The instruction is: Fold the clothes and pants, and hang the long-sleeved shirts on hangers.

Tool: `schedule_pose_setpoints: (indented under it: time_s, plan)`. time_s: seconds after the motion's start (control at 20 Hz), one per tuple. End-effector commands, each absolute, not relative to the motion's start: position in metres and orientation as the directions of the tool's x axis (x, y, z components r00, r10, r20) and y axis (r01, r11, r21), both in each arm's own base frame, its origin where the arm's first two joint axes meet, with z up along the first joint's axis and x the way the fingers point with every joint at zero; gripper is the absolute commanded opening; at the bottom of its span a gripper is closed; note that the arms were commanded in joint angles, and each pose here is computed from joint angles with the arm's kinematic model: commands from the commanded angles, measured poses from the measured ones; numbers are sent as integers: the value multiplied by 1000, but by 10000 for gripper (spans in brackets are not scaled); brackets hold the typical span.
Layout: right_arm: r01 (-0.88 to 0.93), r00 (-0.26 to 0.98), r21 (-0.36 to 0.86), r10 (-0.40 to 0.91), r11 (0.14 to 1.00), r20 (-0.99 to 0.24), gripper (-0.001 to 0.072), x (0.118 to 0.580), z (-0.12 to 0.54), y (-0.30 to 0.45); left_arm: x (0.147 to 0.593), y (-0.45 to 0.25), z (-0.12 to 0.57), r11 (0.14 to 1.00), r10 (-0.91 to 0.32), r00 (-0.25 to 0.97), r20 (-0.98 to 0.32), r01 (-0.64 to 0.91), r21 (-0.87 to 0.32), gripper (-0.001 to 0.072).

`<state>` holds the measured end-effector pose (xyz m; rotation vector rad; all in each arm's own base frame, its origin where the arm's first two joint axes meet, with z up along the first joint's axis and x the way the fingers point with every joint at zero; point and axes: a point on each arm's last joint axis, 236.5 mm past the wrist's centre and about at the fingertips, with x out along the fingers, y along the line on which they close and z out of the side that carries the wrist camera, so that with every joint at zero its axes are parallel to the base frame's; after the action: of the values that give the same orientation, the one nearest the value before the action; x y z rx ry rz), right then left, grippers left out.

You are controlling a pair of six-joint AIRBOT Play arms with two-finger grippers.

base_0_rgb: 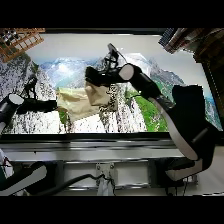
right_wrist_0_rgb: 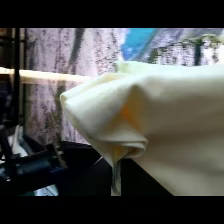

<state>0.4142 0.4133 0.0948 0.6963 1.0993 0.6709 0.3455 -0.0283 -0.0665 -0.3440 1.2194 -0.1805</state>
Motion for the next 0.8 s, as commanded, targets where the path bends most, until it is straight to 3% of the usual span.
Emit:
schedule_pose_setpoints:
  time_s: [0.0, 0.2, 0.7, 0.75]
  plan:
    - [-196, 278, 794, 809, 576, -518, 21, 409, 96, 459, 354, -15, -75, 948, -266, 365, -892, -69, -311, 18]
    - [-187, 190, 804, 823, 565, -534, 22, 400, 64, 496, 366, -8, -75, 950, -238, 409, -881, -92, -300, 17]
    - [1, 109, 907, 901, 421, -419, 25, 397, -1, 567, 357, -12, -105, 939, -258, 330, -908, -135, -316, 18]
    - [14, 105, 919, 913, 394, -393, 72, 397, -3, 572, 356, -13, -105, 939, -262, 323, -909, -134, -318, 17]
